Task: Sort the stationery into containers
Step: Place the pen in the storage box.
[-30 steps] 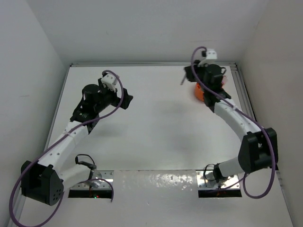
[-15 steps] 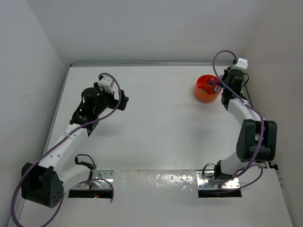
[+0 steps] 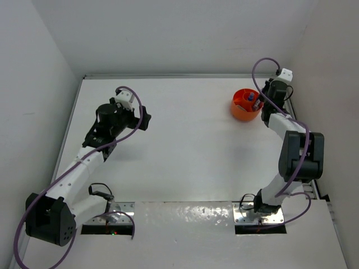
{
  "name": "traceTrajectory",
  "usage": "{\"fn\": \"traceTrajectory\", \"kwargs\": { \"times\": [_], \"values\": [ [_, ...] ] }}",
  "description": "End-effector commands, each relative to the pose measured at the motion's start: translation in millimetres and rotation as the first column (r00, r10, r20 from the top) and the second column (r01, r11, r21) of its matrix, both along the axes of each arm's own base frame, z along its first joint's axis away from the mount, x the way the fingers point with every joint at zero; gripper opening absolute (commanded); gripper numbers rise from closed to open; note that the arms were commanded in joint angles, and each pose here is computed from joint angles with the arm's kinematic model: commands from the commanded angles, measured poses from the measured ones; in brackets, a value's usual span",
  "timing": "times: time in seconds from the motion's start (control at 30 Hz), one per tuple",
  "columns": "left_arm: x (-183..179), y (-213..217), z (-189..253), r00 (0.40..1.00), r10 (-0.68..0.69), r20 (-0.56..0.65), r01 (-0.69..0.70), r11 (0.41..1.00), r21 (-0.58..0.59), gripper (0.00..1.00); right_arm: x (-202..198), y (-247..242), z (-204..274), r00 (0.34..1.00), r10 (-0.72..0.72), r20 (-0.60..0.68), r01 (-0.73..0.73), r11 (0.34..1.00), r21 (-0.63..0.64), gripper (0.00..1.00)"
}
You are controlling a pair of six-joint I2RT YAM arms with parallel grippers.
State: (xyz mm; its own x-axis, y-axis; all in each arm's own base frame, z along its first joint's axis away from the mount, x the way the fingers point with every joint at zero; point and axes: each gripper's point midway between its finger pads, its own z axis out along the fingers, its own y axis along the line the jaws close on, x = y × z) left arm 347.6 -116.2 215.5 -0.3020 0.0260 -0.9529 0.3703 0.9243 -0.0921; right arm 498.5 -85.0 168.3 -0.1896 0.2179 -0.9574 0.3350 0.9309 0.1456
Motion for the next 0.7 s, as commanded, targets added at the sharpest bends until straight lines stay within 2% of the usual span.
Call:
{"fn": "traceTrajectory", "kwargs": {
  "times": [0.0,0.43,0.67],
  "values": [
    [6,6,12,0.998,0.027,0.052,-0.026,1.0,-0.015,1.0,15,2,21,0.997,0.008,0.079,-0.009,1.0,0.021,0.0],
    [6,8,11,0.998,0.038,0.046,-0.038,0.999,-0.015,1.0,11,-1,-22,1.0,-0.007,0.019,0.007,1.0,0.005,0.0],
    [6,11,11,0.998,0.044,0.049,-0.044,0.999,-0.009,1.0,0,7,-36,1.0,0.016,-0.018,-0.017,0.998,-0.058,0.0]
  ]
}}
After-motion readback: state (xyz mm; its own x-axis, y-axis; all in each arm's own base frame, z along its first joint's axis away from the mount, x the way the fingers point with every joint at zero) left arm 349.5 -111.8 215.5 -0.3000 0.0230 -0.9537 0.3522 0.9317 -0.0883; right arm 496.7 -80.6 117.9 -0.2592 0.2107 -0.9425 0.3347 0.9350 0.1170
